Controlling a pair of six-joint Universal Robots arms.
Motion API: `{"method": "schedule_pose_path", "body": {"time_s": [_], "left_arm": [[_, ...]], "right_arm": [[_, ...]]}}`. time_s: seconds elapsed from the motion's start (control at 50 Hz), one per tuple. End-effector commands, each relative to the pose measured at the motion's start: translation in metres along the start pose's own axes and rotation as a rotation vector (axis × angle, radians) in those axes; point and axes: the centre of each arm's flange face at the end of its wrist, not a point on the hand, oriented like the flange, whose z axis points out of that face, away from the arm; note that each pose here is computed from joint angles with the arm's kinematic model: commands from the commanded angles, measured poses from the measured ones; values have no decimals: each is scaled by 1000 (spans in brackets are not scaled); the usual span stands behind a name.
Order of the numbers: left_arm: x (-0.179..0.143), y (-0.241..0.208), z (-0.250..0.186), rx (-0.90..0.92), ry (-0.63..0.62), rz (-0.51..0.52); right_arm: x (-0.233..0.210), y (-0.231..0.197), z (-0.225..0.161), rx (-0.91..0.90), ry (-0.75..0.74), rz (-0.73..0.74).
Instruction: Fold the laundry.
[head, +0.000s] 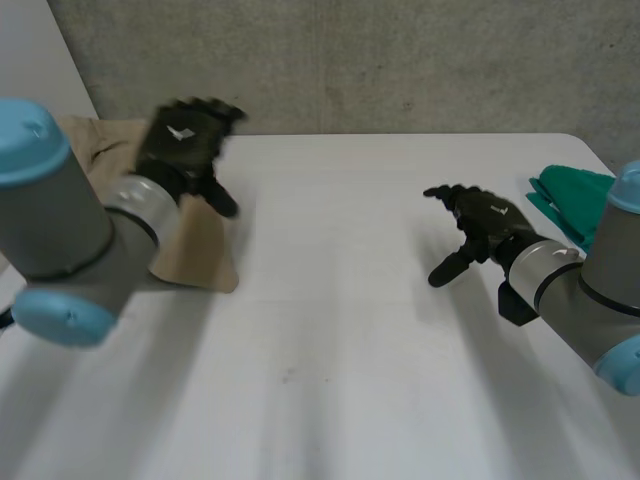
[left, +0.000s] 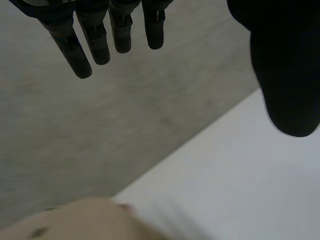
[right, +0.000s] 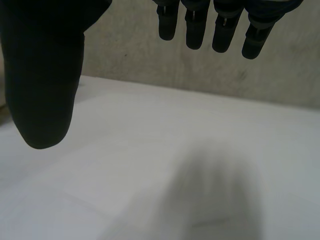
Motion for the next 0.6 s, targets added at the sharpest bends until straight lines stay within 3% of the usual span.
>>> {"method": "schedule_pose_path", "body": {"time_s": [0.02,0.12,0.2,0.34,0.46,0.52,0.6], "left_arm": [[-96,22,52,-52,-306,150],[-157,69,81,-120,-400,210],[-179,102,96,-126,-375,221],[-191,132,108,-108,-316,232],[-197,95,111,13,-419,249],[-197,40,108,194,-500,243],[-177,-24,96,365,-459,184]], "right_arm": [[-14,-16,-13,90,26,-226],[-24,-11,-20,82,6,-323],[-26,-6,-21,72,-1,-328],[-19,-1,-18,60,20,-327],[-14,-5,-17,72,42,-336],[-11,-7,-16,76,49,-339],[-7,-9,-16,80,62,-340]]}}
